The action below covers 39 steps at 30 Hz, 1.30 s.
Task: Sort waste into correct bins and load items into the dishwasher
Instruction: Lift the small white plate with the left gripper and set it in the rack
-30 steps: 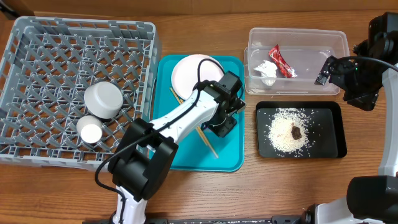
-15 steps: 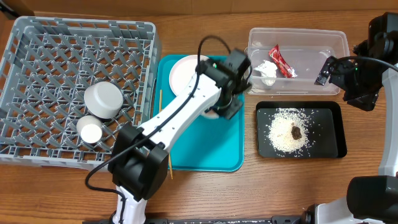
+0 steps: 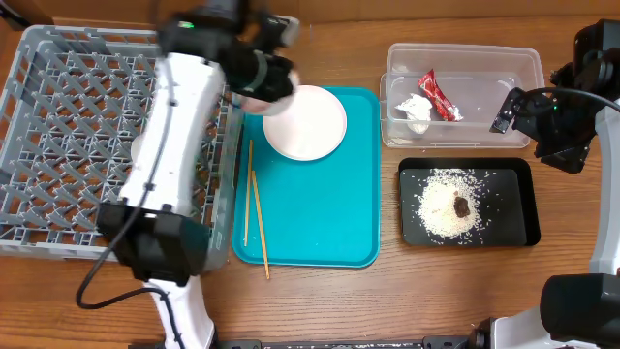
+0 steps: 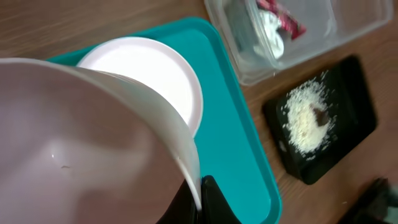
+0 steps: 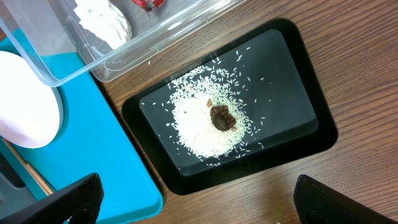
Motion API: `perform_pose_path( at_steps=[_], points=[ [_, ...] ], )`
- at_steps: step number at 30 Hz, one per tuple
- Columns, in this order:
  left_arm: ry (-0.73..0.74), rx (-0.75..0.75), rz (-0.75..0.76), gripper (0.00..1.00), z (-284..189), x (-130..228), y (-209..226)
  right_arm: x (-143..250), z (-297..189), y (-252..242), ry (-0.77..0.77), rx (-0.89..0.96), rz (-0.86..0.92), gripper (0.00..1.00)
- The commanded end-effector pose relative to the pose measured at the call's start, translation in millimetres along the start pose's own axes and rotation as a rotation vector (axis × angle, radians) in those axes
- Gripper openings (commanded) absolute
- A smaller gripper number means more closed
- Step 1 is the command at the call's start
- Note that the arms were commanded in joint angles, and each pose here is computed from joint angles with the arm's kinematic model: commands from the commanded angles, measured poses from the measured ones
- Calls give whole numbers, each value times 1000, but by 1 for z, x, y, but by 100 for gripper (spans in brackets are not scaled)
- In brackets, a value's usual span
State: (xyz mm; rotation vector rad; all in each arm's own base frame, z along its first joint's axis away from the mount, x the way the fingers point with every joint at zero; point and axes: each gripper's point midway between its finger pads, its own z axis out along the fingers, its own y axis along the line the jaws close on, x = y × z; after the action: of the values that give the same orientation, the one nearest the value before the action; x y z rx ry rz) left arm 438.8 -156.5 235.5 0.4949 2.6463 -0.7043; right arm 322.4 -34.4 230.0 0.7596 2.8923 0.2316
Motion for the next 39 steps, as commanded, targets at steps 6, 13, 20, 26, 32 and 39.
perform_pose_path(
  at_steps=[6,13,20,26,32,39],
  points=[
    [-229,305,-103,4,-71,-13,53,0,-4,0,-15,5,-5,100],
    [-334,424,-195,4,-91,-5,106,0,-4,0,-12,6,-4,100],
    [-428,576,-295,4,-87,-1,157,2,-4,-1,-5,8,-3,100],
    [-469,637,-385,4,-73,11,200,3,-4,-1,-2,9,-3,100],
    [-468,586,-468,4,-63,33,242,4,-4,-2,2,11,-2,100],
    [-396,442,-560,58,-57,66,278,4,-4,-2,2,11,-2,100]
  ],
)
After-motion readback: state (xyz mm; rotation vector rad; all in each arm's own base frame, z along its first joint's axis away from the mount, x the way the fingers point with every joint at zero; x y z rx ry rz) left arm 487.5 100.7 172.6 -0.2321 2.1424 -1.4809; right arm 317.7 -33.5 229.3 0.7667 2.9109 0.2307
